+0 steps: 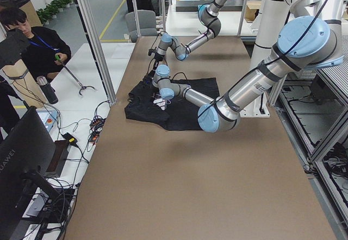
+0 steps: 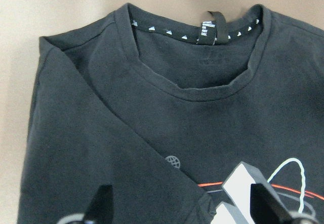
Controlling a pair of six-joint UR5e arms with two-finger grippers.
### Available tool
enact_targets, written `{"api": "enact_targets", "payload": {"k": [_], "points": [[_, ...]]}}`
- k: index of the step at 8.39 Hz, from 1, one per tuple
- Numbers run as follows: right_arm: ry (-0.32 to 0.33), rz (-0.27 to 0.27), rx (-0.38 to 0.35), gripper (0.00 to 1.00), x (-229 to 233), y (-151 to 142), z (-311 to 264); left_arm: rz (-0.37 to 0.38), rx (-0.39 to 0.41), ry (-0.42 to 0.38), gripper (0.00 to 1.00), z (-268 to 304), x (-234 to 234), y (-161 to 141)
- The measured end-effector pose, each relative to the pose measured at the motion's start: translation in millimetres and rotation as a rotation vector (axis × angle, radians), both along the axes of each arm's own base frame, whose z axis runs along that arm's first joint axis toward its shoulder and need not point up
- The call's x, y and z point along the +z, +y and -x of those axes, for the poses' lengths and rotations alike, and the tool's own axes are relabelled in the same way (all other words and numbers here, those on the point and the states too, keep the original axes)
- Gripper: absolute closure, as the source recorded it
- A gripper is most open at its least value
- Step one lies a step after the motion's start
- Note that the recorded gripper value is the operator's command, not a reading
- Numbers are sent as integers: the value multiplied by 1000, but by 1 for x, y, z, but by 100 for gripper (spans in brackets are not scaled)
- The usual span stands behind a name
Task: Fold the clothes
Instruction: 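Fold the sleeve nearest the right gripper inward across the shirt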
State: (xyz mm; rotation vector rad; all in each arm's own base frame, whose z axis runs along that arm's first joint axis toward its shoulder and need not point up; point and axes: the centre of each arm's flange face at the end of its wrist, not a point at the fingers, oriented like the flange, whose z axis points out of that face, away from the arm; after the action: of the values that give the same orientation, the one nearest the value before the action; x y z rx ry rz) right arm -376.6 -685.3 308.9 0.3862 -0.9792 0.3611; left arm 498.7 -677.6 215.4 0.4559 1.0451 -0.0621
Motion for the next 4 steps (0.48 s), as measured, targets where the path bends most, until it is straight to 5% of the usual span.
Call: {"api": "enact_targets", "payload": {"k": [2,4], "points": [[-6,23,92,100,-48,12,52,-7,-2,-14,5,10,10,-6],[20,17,123,13,-60,32,96,-11,-3,-18,5,13,12,-8]]}}
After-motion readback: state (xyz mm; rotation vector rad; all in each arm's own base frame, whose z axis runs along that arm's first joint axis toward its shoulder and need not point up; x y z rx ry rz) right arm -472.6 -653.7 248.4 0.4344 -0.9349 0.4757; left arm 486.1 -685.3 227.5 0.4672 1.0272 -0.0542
